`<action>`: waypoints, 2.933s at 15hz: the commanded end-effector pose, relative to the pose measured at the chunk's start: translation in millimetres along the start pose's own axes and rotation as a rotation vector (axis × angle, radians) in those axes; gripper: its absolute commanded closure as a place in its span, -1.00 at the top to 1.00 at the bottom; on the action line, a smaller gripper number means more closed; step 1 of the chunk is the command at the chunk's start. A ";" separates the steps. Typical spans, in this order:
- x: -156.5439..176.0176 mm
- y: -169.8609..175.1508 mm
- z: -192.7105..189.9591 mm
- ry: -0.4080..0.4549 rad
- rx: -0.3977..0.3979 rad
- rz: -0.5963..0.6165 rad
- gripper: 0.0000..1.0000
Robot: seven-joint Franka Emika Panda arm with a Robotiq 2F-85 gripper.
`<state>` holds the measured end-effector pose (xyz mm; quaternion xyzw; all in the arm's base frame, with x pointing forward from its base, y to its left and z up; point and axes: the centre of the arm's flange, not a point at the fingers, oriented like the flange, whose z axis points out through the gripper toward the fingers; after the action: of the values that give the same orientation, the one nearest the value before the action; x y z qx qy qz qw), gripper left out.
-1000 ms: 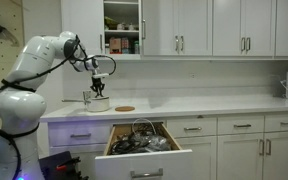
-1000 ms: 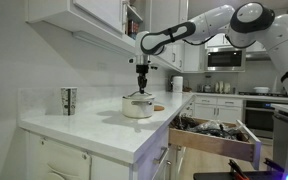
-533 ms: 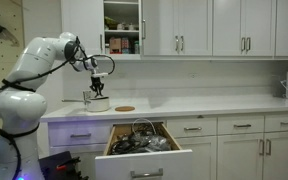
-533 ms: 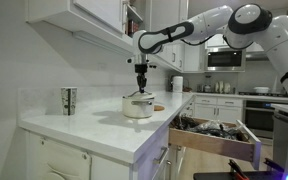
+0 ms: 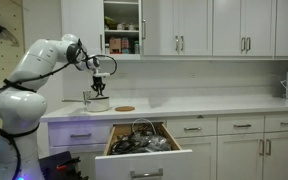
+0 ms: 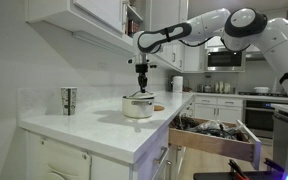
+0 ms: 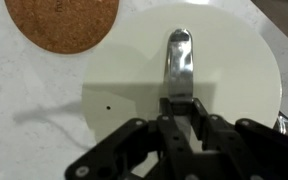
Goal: Put the lid on the pot
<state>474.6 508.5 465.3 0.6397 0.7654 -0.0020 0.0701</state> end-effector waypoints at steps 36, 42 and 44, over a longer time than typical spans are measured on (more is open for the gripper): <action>-34.6 37.9 -24.1 0.093 -0.004 0.111 1.00; -79.3 55.7 -27.7 0.092 -0.019 0.204 1.00; -91.9 61.6 -29.8 0.091 -0.020 0.235 1.00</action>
<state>547.0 449.3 500.0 0.7037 0.7086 0.0349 0.0387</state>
